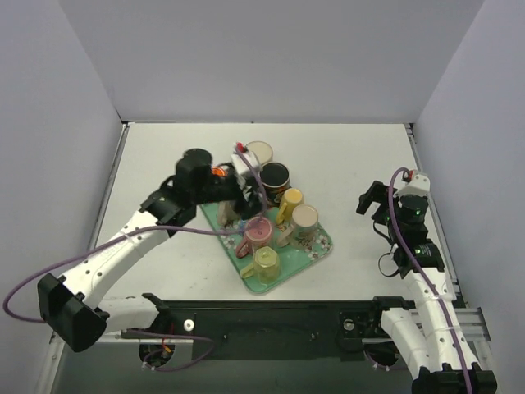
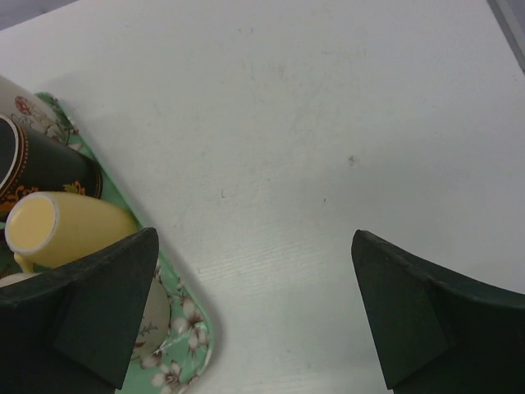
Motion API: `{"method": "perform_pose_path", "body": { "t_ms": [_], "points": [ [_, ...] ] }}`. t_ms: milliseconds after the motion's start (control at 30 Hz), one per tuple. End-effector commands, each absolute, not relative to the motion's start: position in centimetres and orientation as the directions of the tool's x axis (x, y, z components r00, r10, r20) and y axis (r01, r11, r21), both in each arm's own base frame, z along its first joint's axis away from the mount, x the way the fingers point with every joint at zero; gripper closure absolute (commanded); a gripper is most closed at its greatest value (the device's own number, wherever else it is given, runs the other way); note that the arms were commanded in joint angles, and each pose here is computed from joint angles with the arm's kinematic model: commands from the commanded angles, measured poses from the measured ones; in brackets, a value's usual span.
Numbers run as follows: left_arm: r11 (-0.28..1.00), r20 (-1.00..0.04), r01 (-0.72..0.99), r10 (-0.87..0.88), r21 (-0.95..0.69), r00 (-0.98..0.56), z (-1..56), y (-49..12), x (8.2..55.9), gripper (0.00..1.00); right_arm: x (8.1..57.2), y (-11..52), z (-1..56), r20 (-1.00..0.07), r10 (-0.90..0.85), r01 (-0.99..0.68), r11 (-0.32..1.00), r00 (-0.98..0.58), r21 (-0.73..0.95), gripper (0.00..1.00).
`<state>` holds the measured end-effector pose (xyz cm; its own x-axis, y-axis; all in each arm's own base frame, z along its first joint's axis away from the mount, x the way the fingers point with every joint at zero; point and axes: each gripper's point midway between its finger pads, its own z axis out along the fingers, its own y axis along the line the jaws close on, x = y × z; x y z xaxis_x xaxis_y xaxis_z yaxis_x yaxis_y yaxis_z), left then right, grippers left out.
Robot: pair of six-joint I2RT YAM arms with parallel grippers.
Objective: Turn the mug right side up
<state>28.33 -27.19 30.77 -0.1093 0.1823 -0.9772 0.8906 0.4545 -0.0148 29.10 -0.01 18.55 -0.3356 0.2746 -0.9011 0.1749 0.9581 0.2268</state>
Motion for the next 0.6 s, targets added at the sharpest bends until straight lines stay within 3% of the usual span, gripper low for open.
{"method": "perform_pose_path", "body": {
  "t_ms": [0,167,367,567],
  "points": [
    [0.33,-0.888,0.943,0.422,-0.039,-0.185,24.8,-32.0,22.7,0.2,27.3,1.3,17.0,-0.857,0.298,0.14,0.955,-0.421,0.263,0.0],
    [0.285,-0.856,0.956,0.51,0.073,-0.087,21.3,-36.0,20.9,0.24,27.2,1.4,16.5,-0.852,0.302,0.145,0.953,-0.428,0.265,0.0],
    [0.375,-0.828,0.918,0.551,0.133,-0.105,18.1,-37.3,23.7,0.27,27.1,1.5,16.4,-0.851,0.299,0.138,0.954,-0.432,0.266,0.0],
    [0.355,-0.811,0.93,0.57,0.095,-0.134,15.3,-37.5,23.2,0.32,27.1,1.0,16.1,-0.855,0.298,0.162,0.954,-0.424,0.253,0.0]
  ]
}}
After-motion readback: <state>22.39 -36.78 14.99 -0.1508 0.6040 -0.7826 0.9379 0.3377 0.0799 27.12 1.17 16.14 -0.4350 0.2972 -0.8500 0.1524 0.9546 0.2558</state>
